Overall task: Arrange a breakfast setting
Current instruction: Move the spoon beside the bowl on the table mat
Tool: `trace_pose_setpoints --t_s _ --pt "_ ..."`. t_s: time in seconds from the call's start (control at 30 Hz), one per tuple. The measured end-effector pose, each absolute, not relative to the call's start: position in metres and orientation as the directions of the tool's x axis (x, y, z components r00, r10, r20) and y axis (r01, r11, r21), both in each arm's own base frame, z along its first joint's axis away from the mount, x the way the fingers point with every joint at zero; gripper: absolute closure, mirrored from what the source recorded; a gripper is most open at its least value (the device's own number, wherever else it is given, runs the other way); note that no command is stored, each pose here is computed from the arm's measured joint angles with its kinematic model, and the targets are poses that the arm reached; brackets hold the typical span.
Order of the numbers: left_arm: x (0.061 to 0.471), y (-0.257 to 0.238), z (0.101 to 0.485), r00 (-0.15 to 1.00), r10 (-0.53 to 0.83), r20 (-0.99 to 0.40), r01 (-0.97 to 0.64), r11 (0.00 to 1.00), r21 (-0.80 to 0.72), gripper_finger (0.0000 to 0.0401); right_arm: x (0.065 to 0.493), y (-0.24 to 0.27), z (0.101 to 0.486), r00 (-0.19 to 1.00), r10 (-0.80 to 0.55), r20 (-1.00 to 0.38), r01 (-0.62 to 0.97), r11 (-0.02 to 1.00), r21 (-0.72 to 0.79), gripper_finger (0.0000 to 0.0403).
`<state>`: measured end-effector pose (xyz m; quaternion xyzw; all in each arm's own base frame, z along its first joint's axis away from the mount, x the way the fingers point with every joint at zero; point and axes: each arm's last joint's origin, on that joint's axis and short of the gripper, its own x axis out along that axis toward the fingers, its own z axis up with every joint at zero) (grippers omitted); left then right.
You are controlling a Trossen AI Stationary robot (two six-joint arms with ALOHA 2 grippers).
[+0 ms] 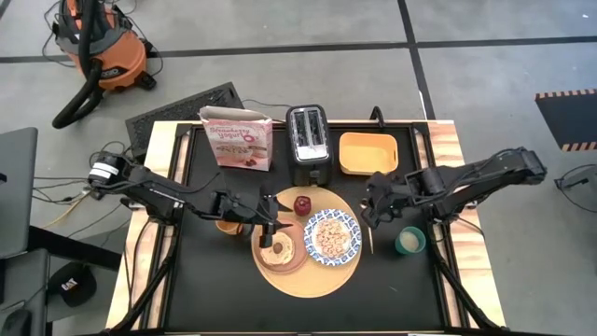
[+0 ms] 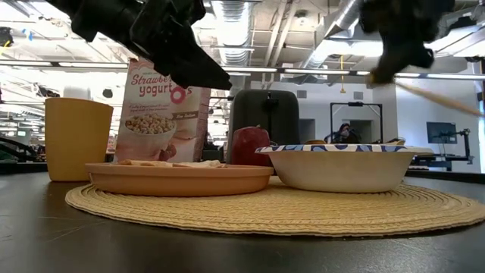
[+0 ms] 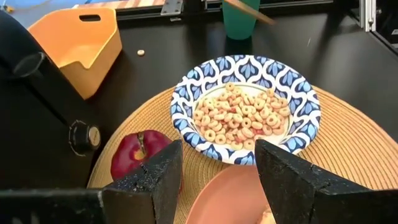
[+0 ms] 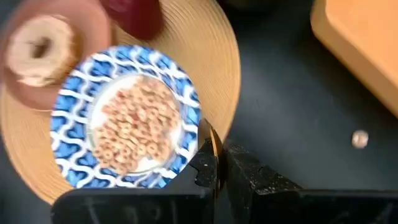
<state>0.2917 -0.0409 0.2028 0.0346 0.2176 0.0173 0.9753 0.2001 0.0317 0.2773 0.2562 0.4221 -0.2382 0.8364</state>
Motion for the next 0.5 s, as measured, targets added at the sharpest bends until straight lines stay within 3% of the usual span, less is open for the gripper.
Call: trace_pose_setpoints --t_s 0.17,0.5 --pt "0.292 -0.041 0.204 0.908 0.048 -0.416 -0.019 0.997 0.075 0.0214 0.195 0.027 0.250 0.455 -0.176 -0.873 0.700 0.676 0.229 0.0363" --pt "0.292 -0.041 0.204 0.909 0.039 -0.414 -0.010 0.997 0.073 0.0214 0.196 0.023 0.207 0.418 -0.121 -0.901 0.783 0.551 0.289 0.0363"
